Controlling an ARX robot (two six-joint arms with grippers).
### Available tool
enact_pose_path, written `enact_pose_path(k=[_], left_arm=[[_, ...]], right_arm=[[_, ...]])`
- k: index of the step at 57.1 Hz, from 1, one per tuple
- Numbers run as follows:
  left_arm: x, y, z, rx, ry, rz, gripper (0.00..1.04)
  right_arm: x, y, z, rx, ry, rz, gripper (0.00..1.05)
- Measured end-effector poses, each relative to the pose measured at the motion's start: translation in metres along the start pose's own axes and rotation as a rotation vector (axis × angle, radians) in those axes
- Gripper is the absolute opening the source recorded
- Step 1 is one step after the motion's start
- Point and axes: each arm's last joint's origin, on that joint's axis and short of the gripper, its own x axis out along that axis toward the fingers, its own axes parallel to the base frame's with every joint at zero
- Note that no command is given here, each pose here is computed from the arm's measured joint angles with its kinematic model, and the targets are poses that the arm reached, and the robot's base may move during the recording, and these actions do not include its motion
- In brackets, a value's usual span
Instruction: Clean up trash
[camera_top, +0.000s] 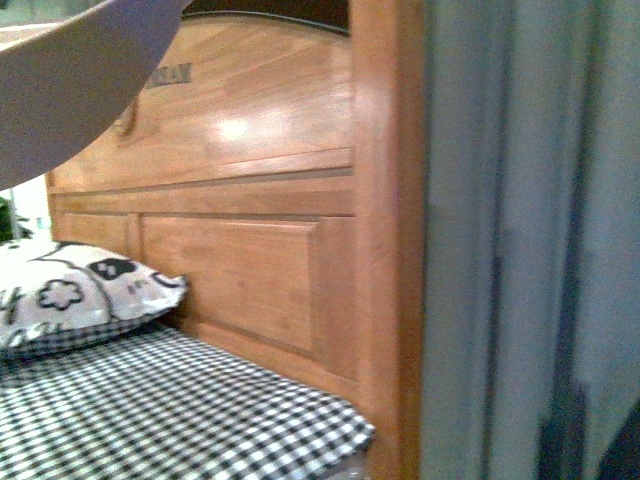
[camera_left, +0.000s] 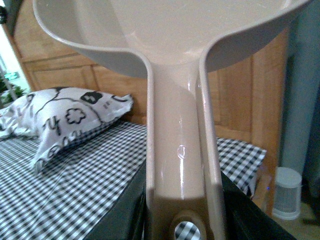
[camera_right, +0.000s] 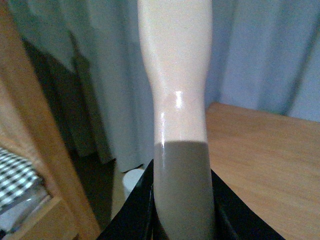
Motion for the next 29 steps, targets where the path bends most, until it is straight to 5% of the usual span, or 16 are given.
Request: enact_pose_path(k=[29], left_arm=[[-0.0001, -0.0001, -0.0002, 0.000, 0.001, -0.001, 0.27]], right_arm=[[0.0000, -0.0001, -0.0002, -0.001, 0.000, -0.001, 0.20]])
